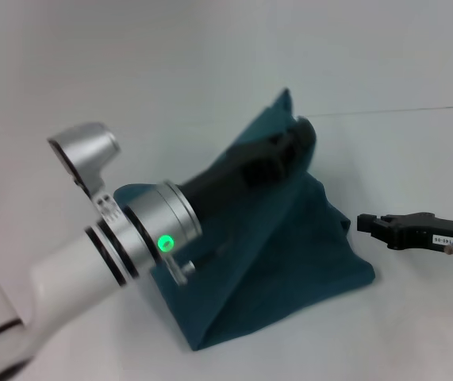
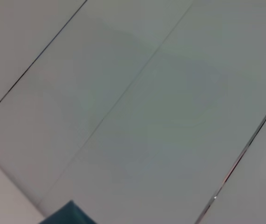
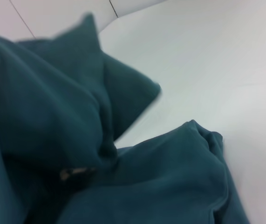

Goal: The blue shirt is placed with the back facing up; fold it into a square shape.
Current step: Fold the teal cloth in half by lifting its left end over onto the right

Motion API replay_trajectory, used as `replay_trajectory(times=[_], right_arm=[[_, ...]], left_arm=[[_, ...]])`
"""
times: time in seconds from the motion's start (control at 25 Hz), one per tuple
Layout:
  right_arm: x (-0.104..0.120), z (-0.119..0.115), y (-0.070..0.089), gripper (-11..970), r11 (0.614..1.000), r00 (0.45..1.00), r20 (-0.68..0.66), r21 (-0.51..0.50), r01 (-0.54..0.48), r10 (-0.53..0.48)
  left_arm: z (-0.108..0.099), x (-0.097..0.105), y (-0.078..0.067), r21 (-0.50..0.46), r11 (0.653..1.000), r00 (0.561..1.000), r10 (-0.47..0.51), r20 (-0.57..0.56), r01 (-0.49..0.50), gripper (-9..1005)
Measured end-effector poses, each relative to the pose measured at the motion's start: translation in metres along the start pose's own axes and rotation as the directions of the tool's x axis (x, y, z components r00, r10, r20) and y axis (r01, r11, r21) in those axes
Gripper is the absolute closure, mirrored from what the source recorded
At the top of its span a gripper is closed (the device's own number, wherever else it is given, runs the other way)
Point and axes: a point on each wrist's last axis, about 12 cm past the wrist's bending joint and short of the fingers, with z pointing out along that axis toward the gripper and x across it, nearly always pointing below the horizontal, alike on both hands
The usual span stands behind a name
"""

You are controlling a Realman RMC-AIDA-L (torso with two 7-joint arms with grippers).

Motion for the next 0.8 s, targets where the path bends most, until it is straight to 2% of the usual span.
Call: replay_trajectory(times=[0.16,0.4,0.8], right_arm=[[-0.001,0.002,0.000,938,1.000,1.000,-0.017,0.000,0.013,-0.013],[-0.003,0.014,0.008,937,0.999,0.998,-0.044,-0.020,0.035,-0.036],[-0.007,0.017,0.008,930,1.000,0.998,-0.059,-0.016,0.013,-0.013]], left_arm=[[0.005,0.021,-0.011,-0.018,1.000,1.000,0.009,-0.007,-0.009,983],[0.018,0.041,-0.023,-0.047,0.999,0.999,0.011,-0.048,-0.013,983],[0.031,0.052,-0.030,-0.072,0.997,0.995,-0.006,-0.104,-0.002,983]])
